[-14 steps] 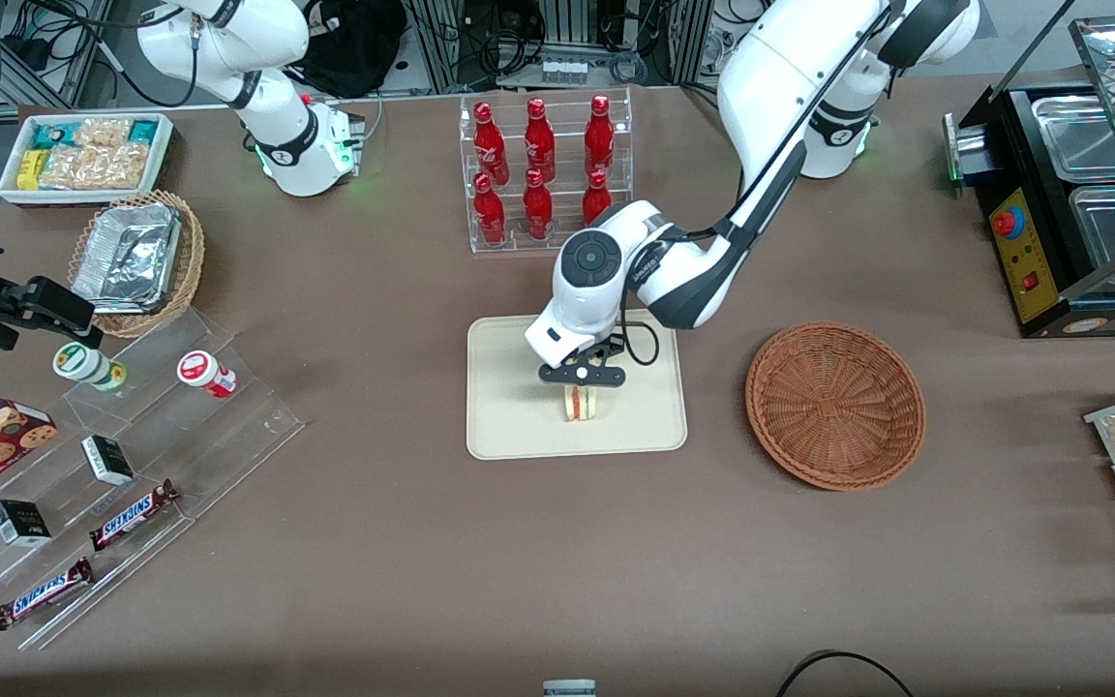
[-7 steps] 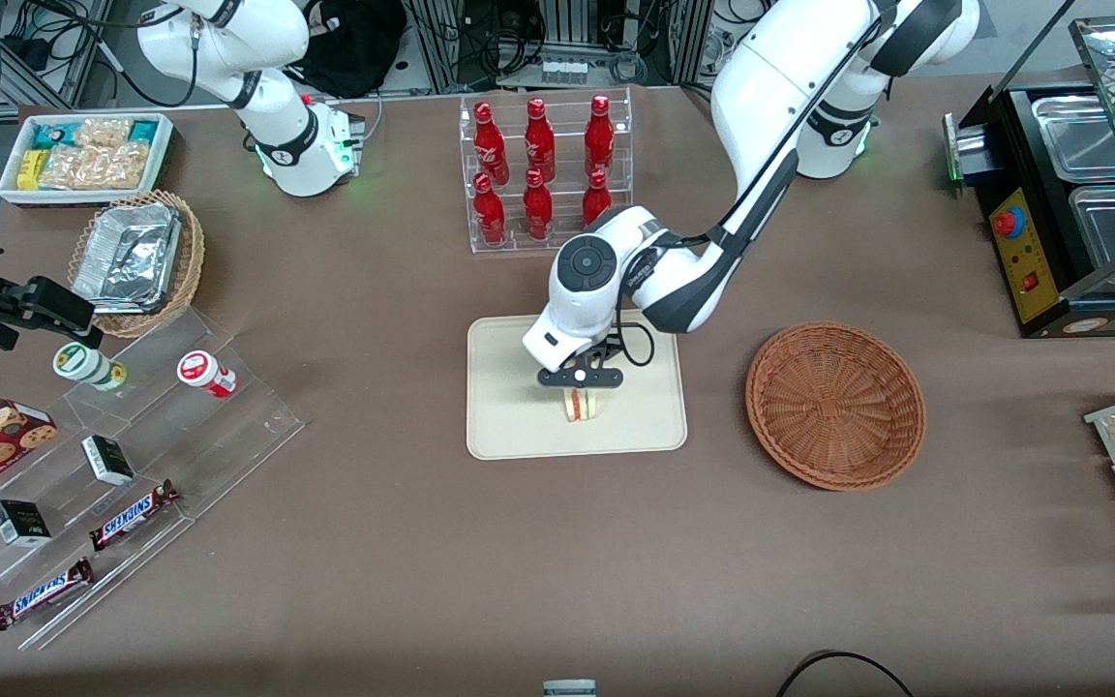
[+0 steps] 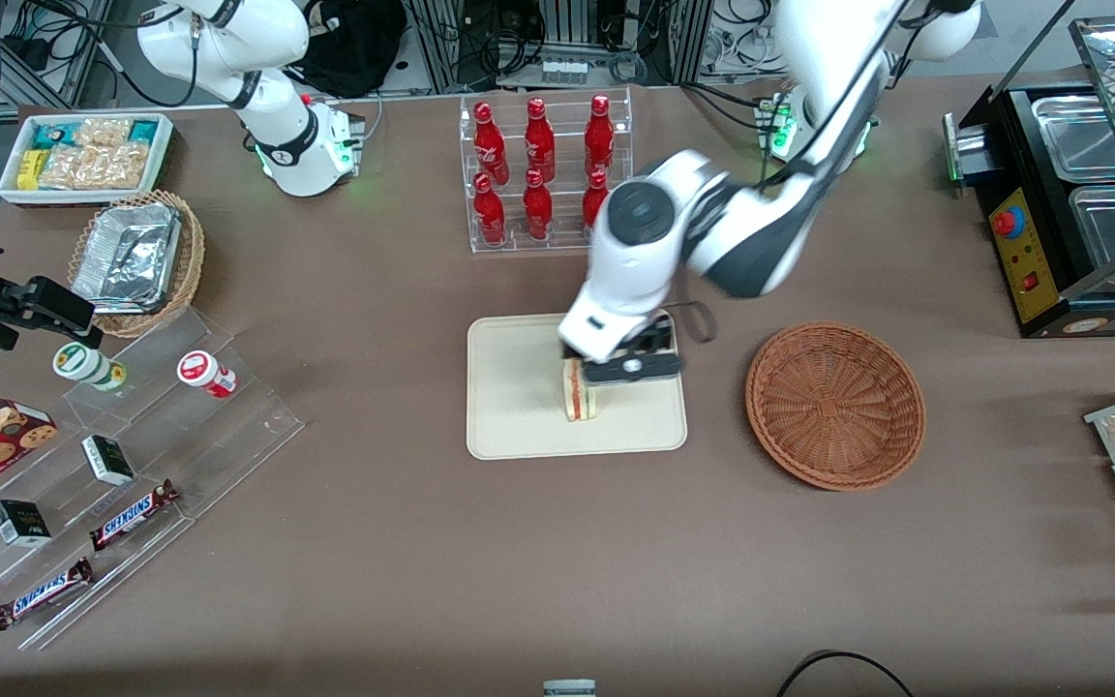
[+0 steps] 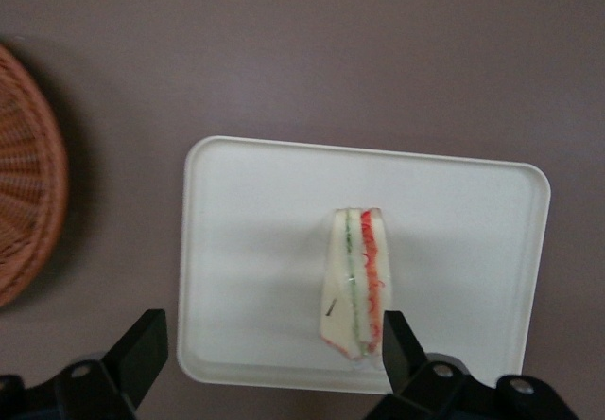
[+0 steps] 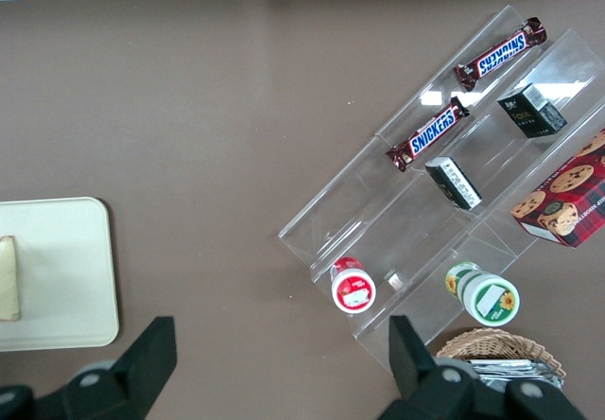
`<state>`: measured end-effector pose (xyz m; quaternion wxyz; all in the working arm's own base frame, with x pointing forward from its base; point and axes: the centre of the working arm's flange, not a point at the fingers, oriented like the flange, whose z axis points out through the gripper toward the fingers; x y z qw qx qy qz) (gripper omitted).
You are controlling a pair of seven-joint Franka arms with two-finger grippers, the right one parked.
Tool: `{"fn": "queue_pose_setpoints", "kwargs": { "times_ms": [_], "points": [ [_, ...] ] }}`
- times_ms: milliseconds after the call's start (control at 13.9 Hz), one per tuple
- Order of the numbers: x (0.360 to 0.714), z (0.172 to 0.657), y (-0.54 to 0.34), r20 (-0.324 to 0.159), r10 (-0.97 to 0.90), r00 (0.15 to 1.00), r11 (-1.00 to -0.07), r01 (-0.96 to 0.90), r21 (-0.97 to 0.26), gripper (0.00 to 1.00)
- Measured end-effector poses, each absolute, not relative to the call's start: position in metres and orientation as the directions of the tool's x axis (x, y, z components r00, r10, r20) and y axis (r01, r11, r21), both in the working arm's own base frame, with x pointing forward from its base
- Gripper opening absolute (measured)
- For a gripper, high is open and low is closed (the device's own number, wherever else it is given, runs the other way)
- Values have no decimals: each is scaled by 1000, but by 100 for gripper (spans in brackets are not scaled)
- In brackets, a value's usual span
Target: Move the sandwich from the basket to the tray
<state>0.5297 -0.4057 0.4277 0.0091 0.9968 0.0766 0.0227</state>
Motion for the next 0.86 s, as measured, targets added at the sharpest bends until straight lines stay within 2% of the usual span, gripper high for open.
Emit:
{"fn": "queue_pose_setpoints", "kwargs": {
  "times_ms": [216,432,865],
  "points": [
    [529,507,-337,31,250,968,-968,251,-29,100],
    [527,560,-272,35,288,957,-956,289,-54,100],
    [525,594,-157,-70,202,977,-972,191,-134,100]
  ]
}}
